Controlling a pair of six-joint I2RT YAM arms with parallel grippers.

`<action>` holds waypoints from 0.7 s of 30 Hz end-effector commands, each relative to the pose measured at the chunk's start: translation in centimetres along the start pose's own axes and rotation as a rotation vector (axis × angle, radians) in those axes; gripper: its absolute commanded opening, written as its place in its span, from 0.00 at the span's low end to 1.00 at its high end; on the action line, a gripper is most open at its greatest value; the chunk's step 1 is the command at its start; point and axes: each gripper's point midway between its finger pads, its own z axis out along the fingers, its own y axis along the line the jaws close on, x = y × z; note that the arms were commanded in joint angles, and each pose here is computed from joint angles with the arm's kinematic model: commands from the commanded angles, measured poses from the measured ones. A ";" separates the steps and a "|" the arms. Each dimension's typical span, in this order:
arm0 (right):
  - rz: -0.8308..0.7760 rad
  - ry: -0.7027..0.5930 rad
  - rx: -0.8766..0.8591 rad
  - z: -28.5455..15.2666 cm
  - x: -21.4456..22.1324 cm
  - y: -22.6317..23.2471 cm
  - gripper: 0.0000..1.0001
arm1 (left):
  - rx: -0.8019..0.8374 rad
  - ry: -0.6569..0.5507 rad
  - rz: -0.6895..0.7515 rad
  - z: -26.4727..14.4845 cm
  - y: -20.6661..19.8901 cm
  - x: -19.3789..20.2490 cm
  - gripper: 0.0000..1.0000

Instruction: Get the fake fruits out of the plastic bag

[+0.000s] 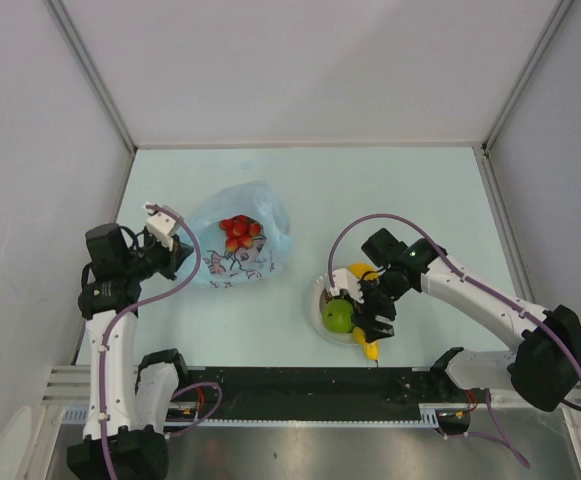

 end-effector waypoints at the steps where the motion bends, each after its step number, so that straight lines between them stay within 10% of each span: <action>1: -0.017 0.054 0.053 0.9 0.7 -1.1 0.75 | 0.024 -0.050 0.026 -0.2 -0.6 -1.5 0.02; 10: -0.115 0.078 0.093 0.7 0.8 -1.6 0.33 | 0.027 -0.023 0.048 -0.4 -1.0 -0.5 0.01; 21: -0.013 0.048 0.185 -5.3 3.4 -0.8 0.29 | 0.041 -0.046 0.021 0.4 -0.6 -0.9 0.02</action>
